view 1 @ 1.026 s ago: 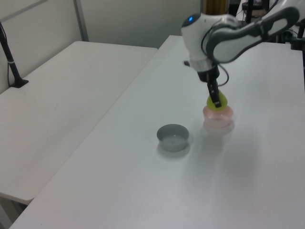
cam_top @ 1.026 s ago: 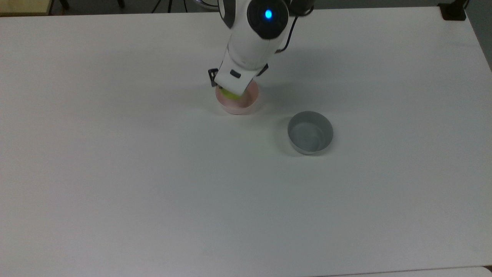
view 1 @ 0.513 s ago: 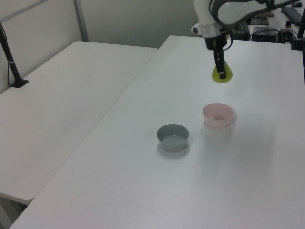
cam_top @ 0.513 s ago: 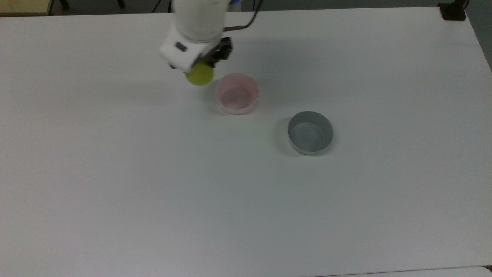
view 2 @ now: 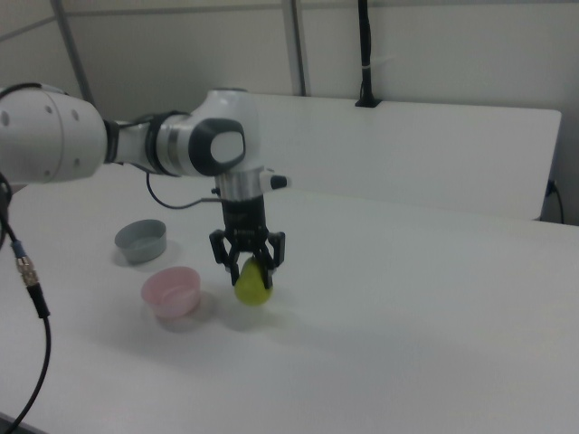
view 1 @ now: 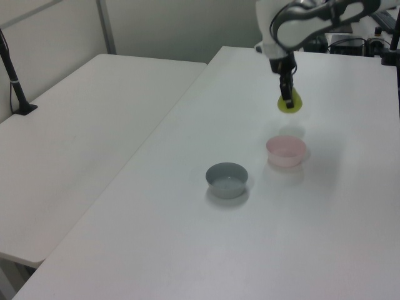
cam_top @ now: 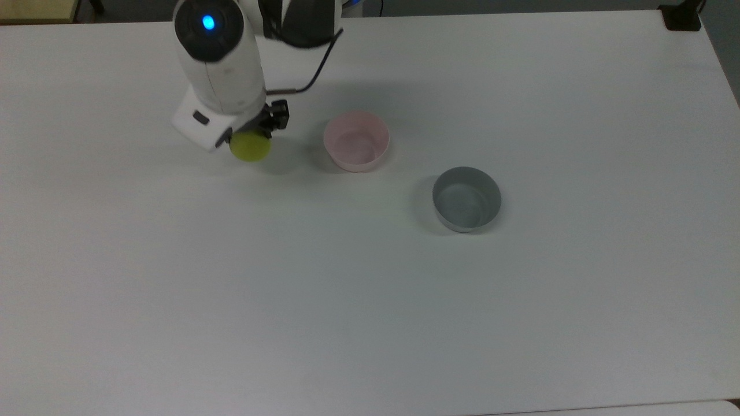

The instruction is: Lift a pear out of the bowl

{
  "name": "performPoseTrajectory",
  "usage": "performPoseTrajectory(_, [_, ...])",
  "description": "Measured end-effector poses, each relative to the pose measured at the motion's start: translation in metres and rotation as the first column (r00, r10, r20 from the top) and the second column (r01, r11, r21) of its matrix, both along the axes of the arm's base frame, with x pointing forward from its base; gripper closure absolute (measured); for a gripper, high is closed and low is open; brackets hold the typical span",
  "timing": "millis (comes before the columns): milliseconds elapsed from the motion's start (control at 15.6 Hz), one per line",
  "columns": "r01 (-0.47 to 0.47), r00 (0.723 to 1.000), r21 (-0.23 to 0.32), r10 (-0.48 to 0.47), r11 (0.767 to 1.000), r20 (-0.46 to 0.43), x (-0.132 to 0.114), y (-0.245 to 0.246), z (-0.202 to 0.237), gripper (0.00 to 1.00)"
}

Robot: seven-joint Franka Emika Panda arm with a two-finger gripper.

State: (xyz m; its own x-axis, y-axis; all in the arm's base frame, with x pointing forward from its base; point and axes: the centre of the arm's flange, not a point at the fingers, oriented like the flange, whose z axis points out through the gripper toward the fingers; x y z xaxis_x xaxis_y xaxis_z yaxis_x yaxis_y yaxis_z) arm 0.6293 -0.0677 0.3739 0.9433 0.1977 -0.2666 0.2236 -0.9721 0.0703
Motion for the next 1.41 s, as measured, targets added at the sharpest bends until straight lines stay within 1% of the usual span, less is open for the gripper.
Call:
performPoseTrajectory(64, [0.005,1.0,-0.013,-0.005,1.0,-0.009,0.005,0.002,-0.024,0.33])
performPoseTrajectory(128, [0.01,1.0,-0.019,-0.01,1.0,-0.012,0.008,0.003,-0.037,0.33])
performPoseTrajectory(192, [0.01,1.0,-0.025,-0.01,1.0,-0.014,0.01,0.005,-0.048,0.33])
performPoseTrajectory(257, [0.006,1.0,-0.034,-0.007,0.999,-0.013,0.012,0.006,-0.047,0.32])
performPoseTrajectory(385, [0.006,1.0,-0.045,-0.006,0.999,-0.014,0.013,0.007,-0.049,0.18])
performPoseTrajectory(513, [0.007,1.0,-0.048,-0.007,0.999,-0.013,0.013,0.007,-0.05,0.0])
performPoseTrajectory(577, [0.01,1.0,-0.05,-0.01,0.999,-0.004,0.015,0.008,-0.045,0.0])
performPoseTrajectory(705, [0.036,0.998,-0.055,-0.033,0.998,0.05,0.019,0.01,-0.018,0.0])
performPoseTrajectory(834, [0.079,0.989,-0.049,-0.072,0.996,0.129,0.017,0.011,0.033,0.0])
performPoseTrajectory(898, [0.106,0.982,-0.032,-0.1,0.994,0.159,0.011,0.012,0.063,0.0])
performPoseTrajectory(1026, [0.148,0.97,0.008,-0.147,0.989,0.196,-0.01,0.013,0.121,0.0])
performPoseTrajectory(1154, [0.172,0.961,0.028,-0.174,0.985,0.213,-0.033,0.012,0.167,0.0])
performPoseTrajectory(1283, [0.189,0.957,0.036,-0.192,0.981,0.22,-0.052,0.007,0.195,0.0])
performPoseTrajectory(1411, [0.207,0.955,0.038,-0.211,0.978,0.209,-0.062,0.005,0.203,0.0])
